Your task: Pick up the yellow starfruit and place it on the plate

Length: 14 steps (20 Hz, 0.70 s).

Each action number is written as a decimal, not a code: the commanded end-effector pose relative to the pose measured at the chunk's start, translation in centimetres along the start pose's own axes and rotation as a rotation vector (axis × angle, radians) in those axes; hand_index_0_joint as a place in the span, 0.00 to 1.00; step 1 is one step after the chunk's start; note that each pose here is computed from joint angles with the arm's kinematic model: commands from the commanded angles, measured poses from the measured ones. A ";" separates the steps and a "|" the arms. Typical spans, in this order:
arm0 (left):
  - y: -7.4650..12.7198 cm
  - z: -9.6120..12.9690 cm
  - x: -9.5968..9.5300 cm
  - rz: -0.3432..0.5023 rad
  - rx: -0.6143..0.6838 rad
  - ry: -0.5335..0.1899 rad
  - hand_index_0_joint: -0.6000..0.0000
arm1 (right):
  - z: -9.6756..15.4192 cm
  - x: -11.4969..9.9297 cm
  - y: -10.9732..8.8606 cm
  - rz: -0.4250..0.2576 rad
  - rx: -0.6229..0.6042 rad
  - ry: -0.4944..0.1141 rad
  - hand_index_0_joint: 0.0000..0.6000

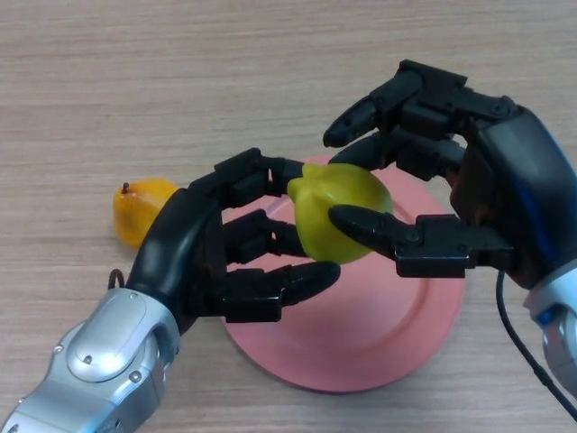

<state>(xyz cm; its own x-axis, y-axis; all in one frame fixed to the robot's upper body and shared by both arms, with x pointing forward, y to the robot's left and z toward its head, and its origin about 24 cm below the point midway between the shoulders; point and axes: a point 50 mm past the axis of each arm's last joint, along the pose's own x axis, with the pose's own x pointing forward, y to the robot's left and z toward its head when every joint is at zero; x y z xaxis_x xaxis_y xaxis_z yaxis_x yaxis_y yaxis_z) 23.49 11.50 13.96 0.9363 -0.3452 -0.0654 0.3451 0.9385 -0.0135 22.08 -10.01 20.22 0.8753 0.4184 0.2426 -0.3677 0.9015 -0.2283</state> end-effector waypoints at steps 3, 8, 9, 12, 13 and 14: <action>1.7 2.8 -0.7 0.083 0.033 -0.146 0.00 | 3.6 -0.5 0.6 0.059 0.054 -0.262 1.00; 2.5 3.6 -1.4 0.106 0.008 -0.237 0.00 | 3.8 -0.5 0.0 0.018 -0.001 -0.340 1.00; 2.8 3.7 -1.6 0.112 -0.003 -0.270 0.00 | 4.0 -0.2 -0.5 -0.017 -0.095 -0.384 1.00; 3.1 3.9 -1.7 0.122 -0.021 -0.302 0.00 | 3.8 -0.1 -0.9 -0.034 -0.124 -0.392 0.58; 3.3 4.2 -1.9 0.128 -0.039 -0.329 0.00 | 3.6 -0.2 -1.3 -0.046 -0.145 -0.381 0.33; 3.5 4.4 -2.0 0.133 -0.050 -0.348 0.00 | 3.4 -0.2 -1.6 -0.058 -0.173 -0.370 0.17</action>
<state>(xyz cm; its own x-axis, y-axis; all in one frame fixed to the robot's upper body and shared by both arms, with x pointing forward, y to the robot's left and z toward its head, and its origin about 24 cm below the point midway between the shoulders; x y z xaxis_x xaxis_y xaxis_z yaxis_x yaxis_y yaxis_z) 23.62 14.33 15.15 0.9677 -0.2488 0.0414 0.2519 0.9615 -0.1100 22.84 -10.75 20.94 0.8167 0.4371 0.3768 -0.3140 0.8844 -0.3455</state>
